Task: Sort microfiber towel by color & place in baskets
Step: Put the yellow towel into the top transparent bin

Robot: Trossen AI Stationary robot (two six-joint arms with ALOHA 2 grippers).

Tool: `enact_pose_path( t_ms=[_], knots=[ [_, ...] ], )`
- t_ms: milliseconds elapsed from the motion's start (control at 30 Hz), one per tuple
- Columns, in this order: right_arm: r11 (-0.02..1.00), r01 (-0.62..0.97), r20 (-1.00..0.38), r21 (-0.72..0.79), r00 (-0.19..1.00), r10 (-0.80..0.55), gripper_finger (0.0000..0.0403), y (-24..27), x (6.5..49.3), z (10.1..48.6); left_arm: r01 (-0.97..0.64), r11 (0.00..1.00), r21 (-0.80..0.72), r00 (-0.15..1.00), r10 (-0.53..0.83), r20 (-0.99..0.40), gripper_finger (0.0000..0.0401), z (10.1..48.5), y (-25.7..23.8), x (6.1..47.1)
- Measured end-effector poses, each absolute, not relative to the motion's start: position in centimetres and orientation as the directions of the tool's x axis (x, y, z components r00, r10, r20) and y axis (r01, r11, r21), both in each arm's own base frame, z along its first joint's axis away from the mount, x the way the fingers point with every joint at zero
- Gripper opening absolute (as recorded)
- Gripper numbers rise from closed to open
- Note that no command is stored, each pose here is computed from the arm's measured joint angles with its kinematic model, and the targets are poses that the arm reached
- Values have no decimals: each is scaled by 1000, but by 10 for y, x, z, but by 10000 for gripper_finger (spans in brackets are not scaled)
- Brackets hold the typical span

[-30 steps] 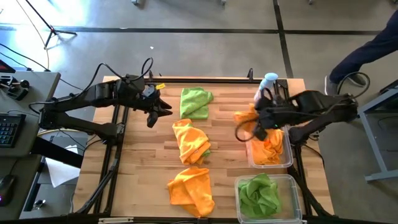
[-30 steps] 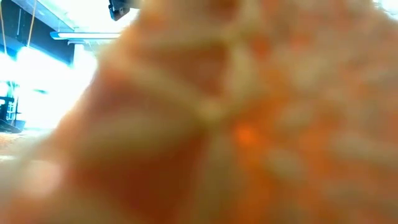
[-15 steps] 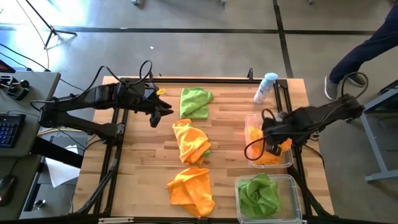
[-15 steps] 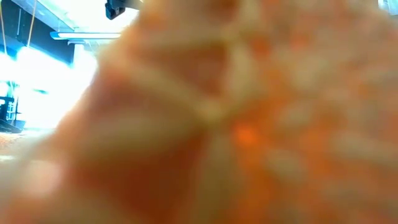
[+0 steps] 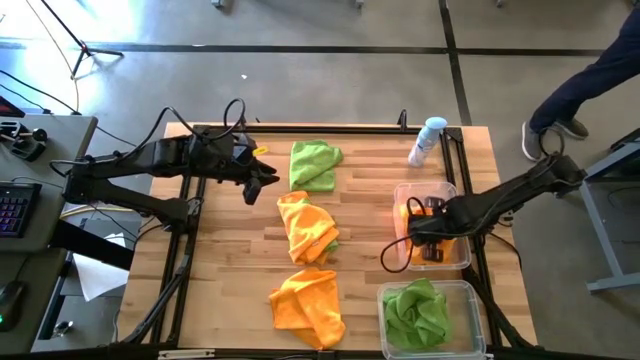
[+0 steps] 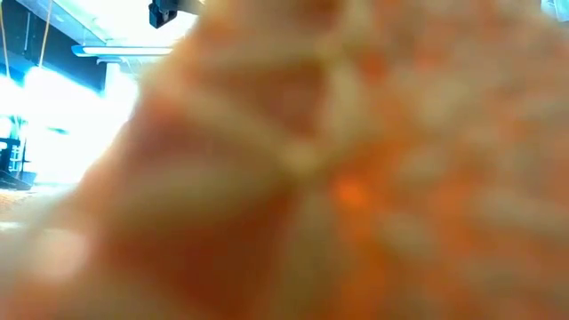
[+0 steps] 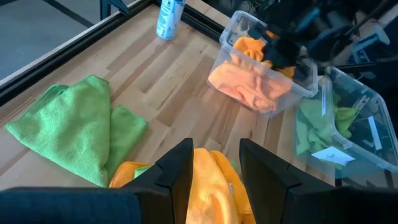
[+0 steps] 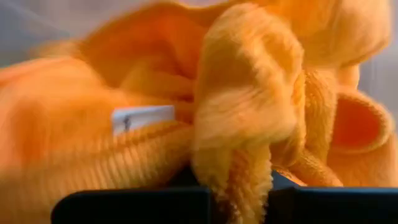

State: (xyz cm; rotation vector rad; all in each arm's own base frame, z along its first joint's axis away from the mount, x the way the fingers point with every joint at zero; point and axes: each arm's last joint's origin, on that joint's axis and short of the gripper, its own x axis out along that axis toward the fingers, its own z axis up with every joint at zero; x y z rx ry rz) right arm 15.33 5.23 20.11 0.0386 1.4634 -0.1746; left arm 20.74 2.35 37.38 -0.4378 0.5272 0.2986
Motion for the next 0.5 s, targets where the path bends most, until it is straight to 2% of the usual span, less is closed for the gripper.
enact_pose_path(
  t_ms=[133,233,500],
  knots=[
    [954,286,-993,-92,41,-108,3,45,146,183,-387,865,-319,821,166,-546,120,373,24,209],
    [932,354,-994,-72,47,-95,11,44,146,177,-397,865,-308,814,177,-553,120,371,24,211],
    [926,376,-995,-17,83,-52,79,43,153,187,-392,878,-275,801,179,-571,120,368,25,214]
  ],
)
